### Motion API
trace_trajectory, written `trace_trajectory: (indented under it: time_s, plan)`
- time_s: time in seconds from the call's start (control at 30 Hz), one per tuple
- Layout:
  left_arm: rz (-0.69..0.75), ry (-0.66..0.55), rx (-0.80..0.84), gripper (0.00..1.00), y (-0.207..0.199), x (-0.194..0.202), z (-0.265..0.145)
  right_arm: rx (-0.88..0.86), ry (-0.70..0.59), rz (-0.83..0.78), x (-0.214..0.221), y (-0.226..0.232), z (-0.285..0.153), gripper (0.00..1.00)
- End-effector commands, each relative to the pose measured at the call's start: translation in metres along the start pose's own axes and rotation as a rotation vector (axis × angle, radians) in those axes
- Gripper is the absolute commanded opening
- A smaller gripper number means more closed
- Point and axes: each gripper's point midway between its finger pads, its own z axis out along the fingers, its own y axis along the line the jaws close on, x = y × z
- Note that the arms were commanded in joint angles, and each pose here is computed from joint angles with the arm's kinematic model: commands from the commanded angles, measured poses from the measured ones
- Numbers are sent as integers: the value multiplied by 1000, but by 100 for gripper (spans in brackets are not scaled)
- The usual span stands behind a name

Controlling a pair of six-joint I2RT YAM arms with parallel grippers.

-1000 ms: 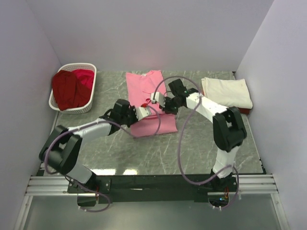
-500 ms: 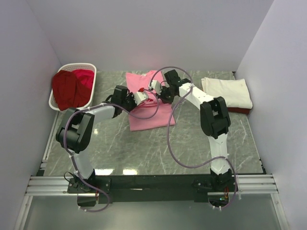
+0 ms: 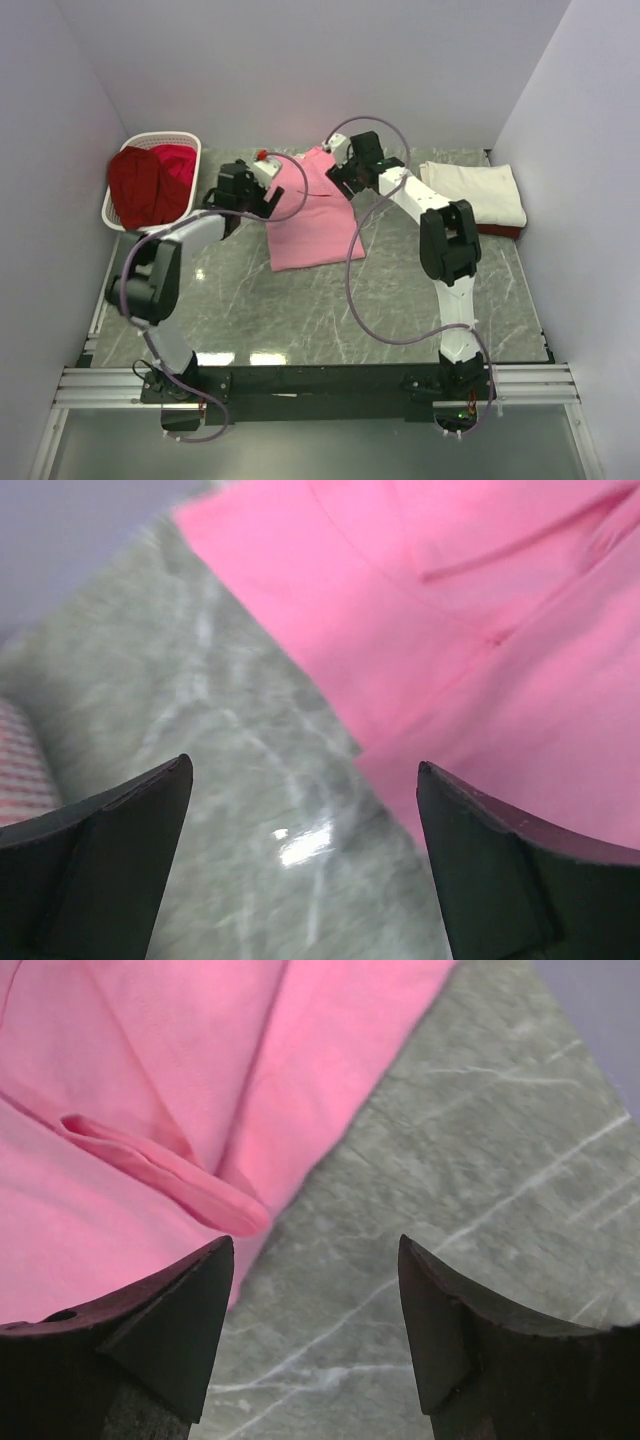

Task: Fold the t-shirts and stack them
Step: Fold the tshirt

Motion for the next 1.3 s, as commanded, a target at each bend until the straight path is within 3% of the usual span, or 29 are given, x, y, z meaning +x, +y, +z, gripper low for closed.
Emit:
trace_trajectory:
  time_s: [0.0,0.1,0.13,0.17,0.23,0.33,0.7,1.0,1.1,1.13,1.17,1.27]
  plan:
    - [12,-268,-32,100,20,-91,-62,76,-155,103,-38,-48,-58,73]
    - [202,-308,174,98,-23,-84,-101,-277,-198,-132,-17,8,-95,73]
    - [257,-320,258,97,-50,-73,-114,-394,-277,-323,-14,29,-108,73]
    - [301,-286,320,97,-68,-55,-120,-503,-215,-371,28,60,-111,73]
    - [456,-263,382,96,-105,-25,-132,-539,-282,-609,41,84,-131,73]
    - [512,-178,457,93,-139,13,-139,-487,-218,-767,82,117,-122,76]
    - [575,-45,480,89,-154,68,-113,-370,-147,-883,87,132,-83,76]
    - [552,21,417,81,-133,85,-78,-364,-86,-897,96,129,-61,71]
    - [541,50,413,70,-130,92,-72,-376,-75,-905,99,131,-58,60]
    - [539,52,411,65,-129,91,-70,-383,-74,-897,100,132,-58,47]
    - [535,56,405,53,-129,92,-69,-392,-70,-894,99,133,-57,40]
    - [534,62,379,32,-125,94,-66,-418,-73,-890,101,137,-61,20]
